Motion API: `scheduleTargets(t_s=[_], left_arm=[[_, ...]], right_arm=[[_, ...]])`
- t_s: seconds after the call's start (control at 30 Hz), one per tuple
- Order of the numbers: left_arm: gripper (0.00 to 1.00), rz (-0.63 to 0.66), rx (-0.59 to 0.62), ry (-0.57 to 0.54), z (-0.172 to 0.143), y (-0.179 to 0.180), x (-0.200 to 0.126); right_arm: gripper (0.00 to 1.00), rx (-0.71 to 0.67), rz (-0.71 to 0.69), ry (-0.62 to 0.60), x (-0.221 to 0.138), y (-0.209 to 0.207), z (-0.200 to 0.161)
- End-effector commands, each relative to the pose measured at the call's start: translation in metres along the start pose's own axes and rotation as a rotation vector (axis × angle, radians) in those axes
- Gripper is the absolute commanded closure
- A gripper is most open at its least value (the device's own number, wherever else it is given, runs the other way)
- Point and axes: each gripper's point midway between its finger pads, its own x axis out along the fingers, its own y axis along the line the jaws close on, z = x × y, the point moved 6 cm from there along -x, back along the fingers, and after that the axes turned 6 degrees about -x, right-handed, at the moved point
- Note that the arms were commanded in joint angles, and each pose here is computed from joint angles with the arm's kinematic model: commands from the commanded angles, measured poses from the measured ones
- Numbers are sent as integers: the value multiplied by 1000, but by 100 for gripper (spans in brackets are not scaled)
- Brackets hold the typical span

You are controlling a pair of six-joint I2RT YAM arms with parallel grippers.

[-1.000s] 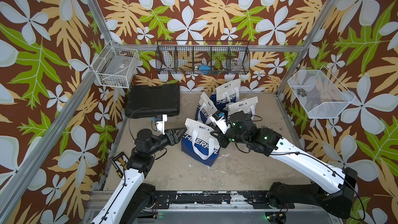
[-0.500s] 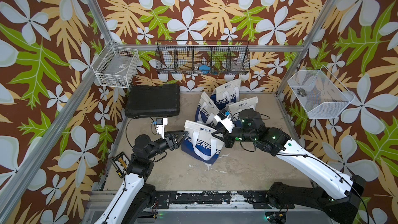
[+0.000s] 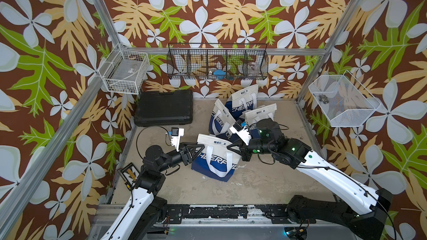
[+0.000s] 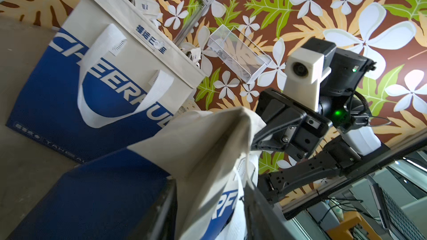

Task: Open the takeout bag
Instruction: Pick up the takeout bag at the center of the board.

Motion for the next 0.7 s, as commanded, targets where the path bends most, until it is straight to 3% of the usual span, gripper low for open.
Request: scheduleTargets(t_s=[0.0, 0.13, 0.3, 0.37, 0.43, 0.5, 0.57, 0.67], left_arm=[[61, -21, 24, 27, -4, -6, 2], [73, -13, 29, 19, -4, -8, 0], [100, -29, 42, 5, -2, -14, -3], [100, -28, 46, -8, -1, -16, -5], [100, -23, 52, -25, 1, -17, -6], [100, 12, 49, -42, 2, -14, -8], [100, 29, 44, -37, 1, -11, -7], [100, 39, 32, -32, 0, -9, -6]], right_arm=[[100, 5, 5, -55, -1, 0, 11], [100, 17, -22, -54, -2, -4, 13], [100, 45, -34, -62, -2, -6, 16], [98, 58, -73, -64, -3, -11, 18], [72, 60, -183, -65, -10, -19, 23], [56, 21, -445, -80, -30, -26, 33], [49, -61, -659, -135, -52, -15, 46], [45, -170, -731, -197, -57, 15, 58]])
